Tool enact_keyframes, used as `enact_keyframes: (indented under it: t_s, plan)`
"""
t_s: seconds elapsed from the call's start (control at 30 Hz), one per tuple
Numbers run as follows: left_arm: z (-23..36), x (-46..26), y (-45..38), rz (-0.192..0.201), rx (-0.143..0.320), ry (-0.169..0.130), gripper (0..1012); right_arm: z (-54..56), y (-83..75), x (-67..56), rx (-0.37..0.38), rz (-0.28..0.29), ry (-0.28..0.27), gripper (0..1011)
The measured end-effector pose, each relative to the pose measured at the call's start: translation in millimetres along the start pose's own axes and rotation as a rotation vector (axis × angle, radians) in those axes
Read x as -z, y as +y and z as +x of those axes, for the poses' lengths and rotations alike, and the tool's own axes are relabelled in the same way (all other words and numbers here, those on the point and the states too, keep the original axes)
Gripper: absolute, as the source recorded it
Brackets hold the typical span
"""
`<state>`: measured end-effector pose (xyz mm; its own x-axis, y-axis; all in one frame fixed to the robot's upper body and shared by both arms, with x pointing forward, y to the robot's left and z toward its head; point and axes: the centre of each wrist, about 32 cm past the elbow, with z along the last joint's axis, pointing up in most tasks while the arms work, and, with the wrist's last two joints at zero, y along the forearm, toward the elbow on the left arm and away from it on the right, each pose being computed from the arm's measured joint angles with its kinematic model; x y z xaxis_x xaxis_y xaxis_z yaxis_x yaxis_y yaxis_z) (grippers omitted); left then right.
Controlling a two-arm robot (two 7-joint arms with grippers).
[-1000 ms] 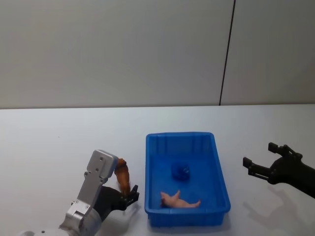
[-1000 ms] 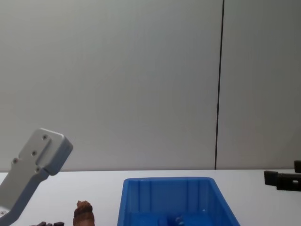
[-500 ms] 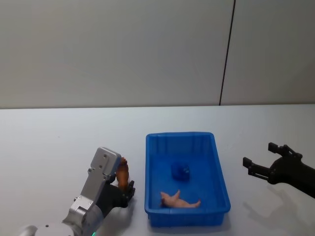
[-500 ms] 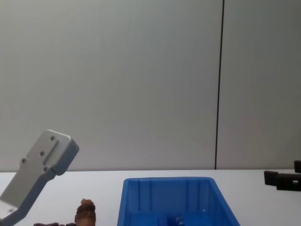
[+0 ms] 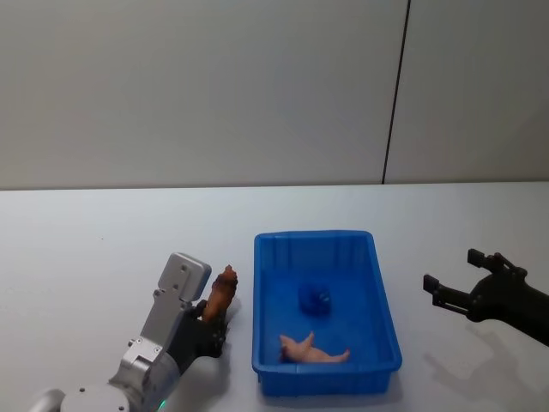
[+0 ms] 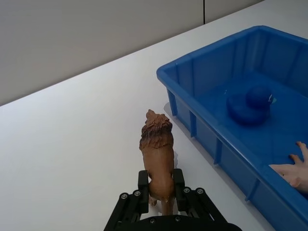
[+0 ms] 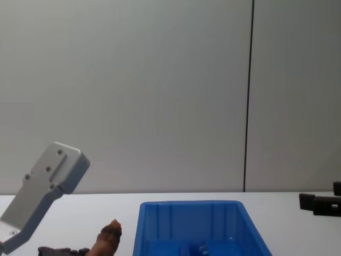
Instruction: Pick up the two dolls from the table and place them into the box.
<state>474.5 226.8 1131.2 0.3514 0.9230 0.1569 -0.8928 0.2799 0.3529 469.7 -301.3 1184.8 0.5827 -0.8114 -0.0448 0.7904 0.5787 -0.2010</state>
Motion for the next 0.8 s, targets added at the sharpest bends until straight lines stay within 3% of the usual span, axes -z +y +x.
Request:
enact_keyframes:
  t_s: [0.37,0.6,0.7,0.8]
  plan:
    - [8.0,-12.7,5.0,-0.068,-0.035,-0.017,306,0.0,0.0,0.0,0.000,0.000,0.000,1001]
    - [14.2,-28.2,8.6,-0.145,-0.054,-0.031,306,0.0,0.0,0.0,0.000,0.000,0.000,1001]
    - [15.8,-38.0,9.1,-0.186,-0.047,-0.040,306,0.0,0.0,0.0,0.000,0.000,0.000,1001]
    - [15.6,-43.4,8.5,-0.207,-0.036,-0.046,306,0.0,0.0,0.0,0.000,0.000,0.000,1001]
